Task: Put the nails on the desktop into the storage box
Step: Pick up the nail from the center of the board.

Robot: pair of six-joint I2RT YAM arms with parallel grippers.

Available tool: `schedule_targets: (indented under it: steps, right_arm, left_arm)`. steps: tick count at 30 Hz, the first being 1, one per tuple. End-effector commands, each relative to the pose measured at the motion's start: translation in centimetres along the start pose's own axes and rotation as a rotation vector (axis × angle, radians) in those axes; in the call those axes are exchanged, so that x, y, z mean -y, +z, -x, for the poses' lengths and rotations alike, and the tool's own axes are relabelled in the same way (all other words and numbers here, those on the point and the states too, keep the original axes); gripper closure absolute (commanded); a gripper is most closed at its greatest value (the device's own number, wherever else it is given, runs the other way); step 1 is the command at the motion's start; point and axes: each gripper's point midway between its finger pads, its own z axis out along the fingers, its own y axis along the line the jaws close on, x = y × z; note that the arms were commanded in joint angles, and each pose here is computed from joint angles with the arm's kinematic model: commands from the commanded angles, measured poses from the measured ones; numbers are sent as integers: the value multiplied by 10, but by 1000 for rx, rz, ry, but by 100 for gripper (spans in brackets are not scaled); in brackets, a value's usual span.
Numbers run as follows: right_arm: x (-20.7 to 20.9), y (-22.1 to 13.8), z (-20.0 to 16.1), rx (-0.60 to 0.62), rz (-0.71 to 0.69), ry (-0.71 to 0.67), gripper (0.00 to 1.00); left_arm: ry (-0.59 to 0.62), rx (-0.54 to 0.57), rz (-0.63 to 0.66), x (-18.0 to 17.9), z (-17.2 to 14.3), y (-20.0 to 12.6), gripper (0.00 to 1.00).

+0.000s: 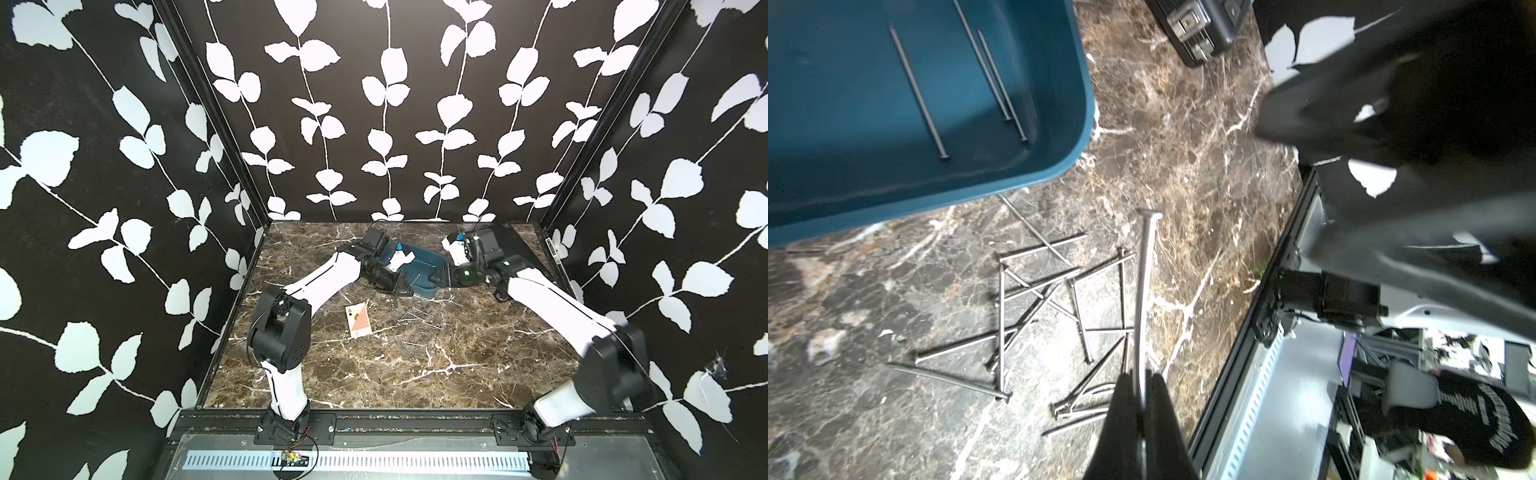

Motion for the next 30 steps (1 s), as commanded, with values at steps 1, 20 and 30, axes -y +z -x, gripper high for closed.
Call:
schedule_targets:
  steps: [1, 20, 30]
  right_arm:
    - [-16, -6, -13, 106, -11, -647, 39]
    - [-46, 22, -5, 69, 95, -1245, 35]
    - [-65, 42, -20, -24, 210, -1321, 39]
  left_arm:
    - [-2, -75, -79, 15, -13, -5, 100]
    - [-44, -234, -158, 35, -59, -14, 100]
    - [-38, -230, -181, 42, -64, -18, 100]
